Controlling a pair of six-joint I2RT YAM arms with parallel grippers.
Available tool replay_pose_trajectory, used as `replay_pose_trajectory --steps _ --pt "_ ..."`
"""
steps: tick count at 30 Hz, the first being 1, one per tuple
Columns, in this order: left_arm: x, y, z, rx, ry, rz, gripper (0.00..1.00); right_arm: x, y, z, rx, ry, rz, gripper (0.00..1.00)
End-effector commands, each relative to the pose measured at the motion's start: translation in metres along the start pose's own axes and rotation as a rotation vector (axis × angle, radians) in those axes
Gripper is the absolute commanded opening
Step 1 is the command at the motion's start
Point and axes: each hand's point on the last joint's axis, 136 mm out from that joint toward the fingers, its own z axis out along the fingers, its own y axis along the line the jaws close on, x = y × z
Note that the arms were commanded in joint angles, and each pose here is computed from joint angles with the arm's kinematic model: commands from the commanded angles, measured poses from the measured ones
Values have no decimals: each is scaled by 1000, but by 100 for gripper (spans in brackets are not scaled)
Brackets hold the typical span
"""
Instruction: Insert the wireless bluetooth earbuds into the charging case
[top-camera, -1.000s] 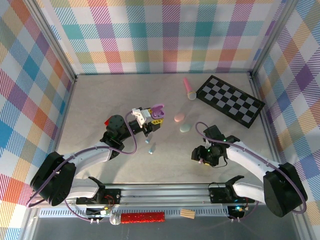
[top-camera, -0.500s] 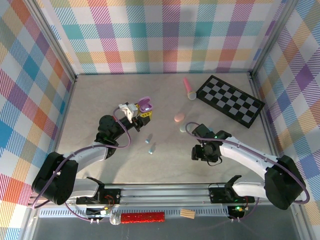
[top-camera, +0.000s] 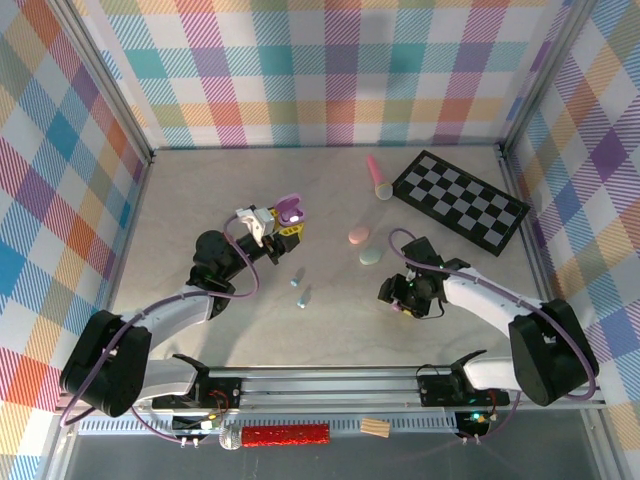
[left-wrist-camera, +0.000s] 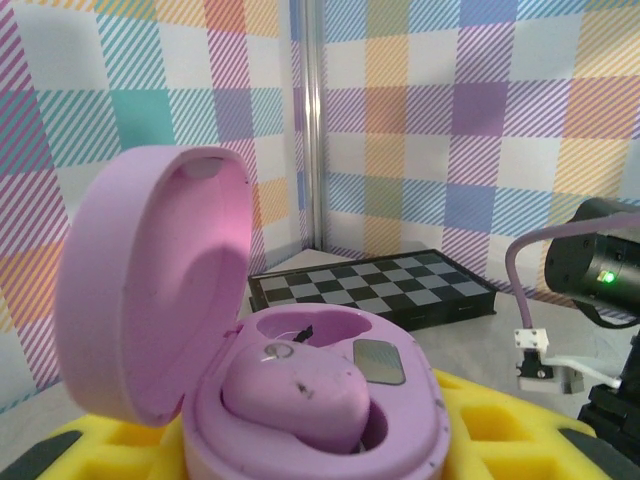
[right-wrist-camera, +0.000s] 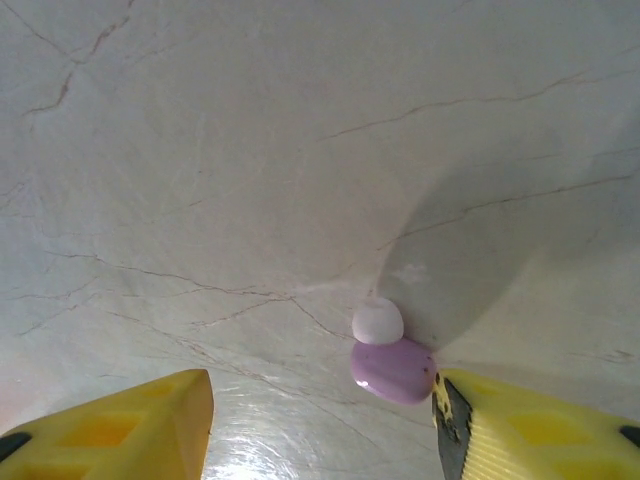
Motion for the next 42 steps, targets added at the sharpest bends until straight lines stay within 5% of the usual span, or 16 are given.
replay_pose_trajectory --steps 1,20,36,42 --pt "-19 -1 0 12 -41 40 40 8 -5 5 0 18 58 59" --pt "-21 -1 -2 4 -31 55 40 4 11 8 -81 25 86 57" --pt "-18 1 -5 -8 -18 61 41 -15 86 9 -351 71 -26 56" --pt "-19 1 -5 -7 -22 61 41 -17 87 -4 -318 37 -88 56"
